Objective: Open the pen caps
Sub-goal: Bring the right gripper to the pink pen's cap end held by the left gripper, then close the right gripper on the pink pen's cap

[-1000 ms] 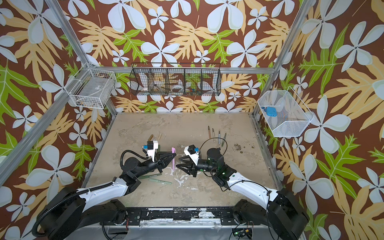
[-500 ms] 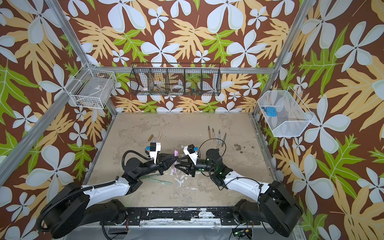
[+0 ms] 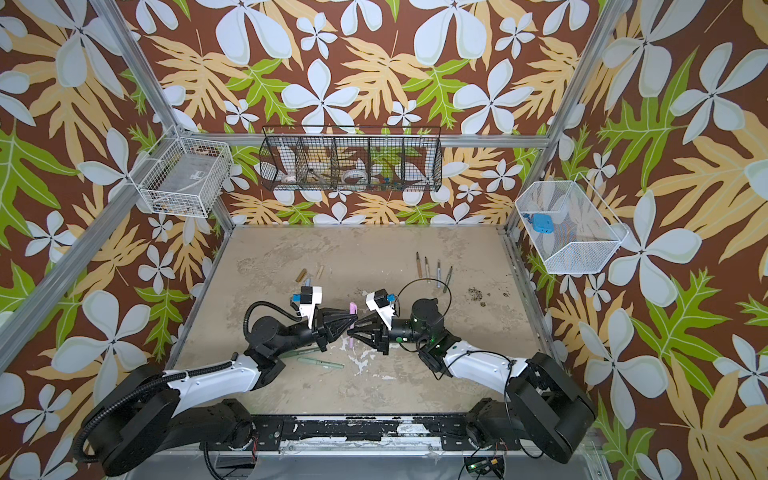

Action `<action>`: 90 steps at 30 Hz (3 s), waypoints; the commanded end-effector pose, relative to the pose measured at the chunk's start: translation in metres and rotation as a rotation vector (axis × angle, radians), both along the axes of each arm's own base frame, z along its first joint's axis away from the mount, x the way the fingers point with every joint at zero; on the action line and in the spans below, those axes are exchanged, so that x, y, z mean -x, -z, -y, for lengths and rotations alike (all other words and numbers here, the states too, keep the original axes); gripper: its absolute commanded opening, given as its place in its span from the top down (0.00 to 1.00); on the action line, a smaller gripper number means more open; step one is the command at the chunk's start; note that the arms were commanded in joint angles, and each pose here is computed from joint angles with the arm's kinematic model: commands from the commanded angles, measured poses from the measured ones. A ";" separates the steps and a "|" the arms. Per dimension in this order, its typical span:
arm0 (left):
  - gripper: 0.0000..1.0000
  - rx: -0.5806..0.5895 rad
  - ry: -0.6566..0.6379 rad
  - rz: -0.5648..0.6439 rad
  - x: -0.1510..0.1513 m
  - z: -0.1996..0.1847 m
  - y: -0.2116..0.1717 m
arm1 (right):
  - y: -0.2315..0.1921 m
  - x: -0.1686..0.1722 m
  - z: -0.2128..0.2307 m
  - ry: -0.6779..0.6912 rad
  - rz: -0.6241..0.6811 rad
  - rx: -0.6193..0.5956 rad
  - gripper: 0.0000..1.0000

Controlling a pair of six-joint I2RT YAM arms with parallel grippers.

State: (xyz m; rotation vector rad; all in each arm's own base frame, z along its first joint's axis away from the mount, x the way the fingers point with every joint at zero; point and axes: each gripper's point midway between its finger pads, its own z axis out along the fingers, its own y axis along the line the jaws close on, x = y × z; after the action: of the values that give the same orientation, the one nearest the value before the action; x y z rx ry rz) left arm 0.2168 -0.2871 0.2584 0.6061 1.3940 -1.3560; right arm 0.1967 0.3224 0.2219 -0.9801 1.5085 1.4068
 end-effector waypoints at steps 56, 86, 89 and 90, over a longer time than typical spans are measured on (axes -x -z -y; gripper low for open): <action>1.00 -0.009 -0.156 -0.016 -0.019 -0.013 -0.008 | 0.012 -0.008 -0.009 -0.002 0.020 0.073 1.00; 1.00 0.101 -0.489 -0.078 -0.047 -0.076 -0.008 | 0.032 0.017 -0.040 -0.101 0.049 0.168 1.00; 1.00 0.103 -0.462 -0.071 -0.044 -0.073 -0.010 | 0.035 0.019 -0.041 -0.162 0.001 0.149 1.00; 1.00 0.104 -0.456 -0.068 -0.043 -0.072 -0.010 | 0.035 0.020 -0.041 -0.177 -0.013 0.144 1.00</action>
State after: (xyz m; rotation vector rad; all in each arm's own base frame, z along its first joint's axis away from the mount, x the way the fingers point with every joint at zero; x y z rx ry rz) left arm 0.2497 -0.2312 0.2453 0.2341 1.5056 -1.1393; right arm 0.2178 0.3621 0.1938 -1.0562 1.5988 1.2091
